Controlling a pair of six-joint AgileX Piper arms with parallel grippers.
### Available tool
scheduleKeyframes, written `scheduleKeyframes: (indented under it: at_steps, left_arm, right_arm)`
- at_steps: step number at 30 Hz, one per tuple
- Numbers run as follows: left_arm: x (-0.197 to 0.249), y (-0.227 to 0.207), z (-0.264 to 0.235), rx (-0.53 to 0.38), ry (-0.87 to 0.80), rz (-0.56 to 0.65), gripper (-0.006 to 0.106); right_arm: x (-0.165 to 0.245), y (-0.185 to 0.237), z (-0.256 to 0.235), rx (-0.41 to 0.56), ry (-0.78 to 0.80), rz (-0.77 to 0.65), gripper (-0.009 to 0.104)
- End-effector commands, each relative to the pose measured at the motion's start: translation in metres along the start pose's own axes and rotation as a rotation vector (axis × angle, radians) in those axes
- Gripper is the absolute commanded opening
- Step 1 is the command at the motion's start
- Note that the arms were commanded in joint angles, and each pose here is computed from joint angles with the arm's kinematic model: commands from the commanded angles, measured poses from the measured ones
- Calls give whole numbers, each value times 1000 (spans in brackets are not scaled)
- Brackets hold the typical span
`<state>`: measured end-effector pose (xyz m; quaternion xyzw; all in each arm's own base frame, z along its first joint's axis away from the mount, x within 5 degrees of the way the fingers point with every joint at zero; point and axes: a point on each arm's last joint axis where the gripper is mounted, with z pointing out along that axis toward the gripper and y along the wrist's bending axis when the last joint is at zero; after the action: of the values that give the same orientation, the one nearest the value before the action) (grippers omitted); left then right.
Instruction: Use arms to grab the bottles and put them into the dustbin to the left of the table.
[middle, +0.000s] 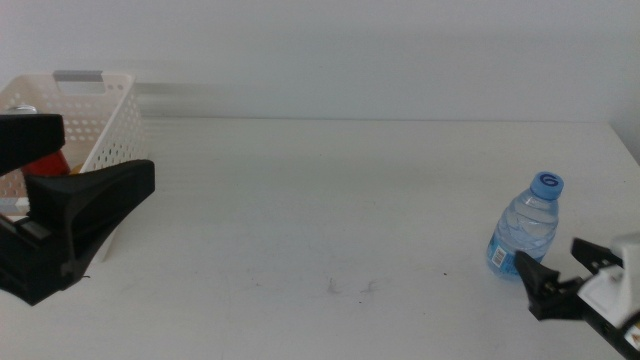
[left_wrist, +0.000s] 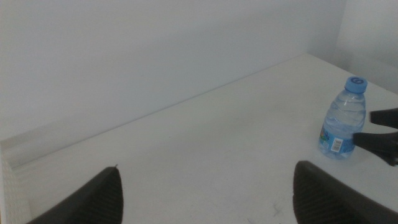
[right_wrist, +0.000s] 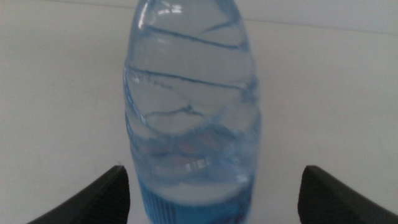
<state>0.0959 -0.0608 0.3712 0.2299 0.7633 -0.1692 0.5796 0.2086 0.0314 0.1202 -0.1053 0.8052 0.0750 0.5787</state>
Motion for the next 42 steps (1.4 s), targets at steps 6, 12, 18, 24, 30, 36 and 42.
scheduleKeyframes:
  at_steps: [6, 12, 18, 24, 30, 36, 42]
  left_arm:
    - [0, 0, 2, 0, -7, 2, 94]
    - [0, 0, 2, 0, -7, 2, 94]
    - [0, 0, 2, 0, -7, 2, 94]
    - [0, 0, 2, 0, -7, 2, 94]
    - [0, 0, 2, 0, -10, 2, 94]
    - [-1, 0, 2, -1, -16, 2, 94]
    - [-1, 0, 2, -1, -16, 2, 94]
  right_arm:
    - [-7, -3, 36, -47, -47, -44, 90]
    - [-5, -6, 61, -51, -50, -27, 65]
    - [-26, 24, 81, -119, -131, -66, -2]
    - [-71, 73, 142, -232, -141, -143, -3]
    - [-79, 105, 213, -299, -123, -221, -3]
    - [-72, 112, 245, -296, -92, -171, 14]
    - [-67, 109, 244, -267, 59, -60, 93]
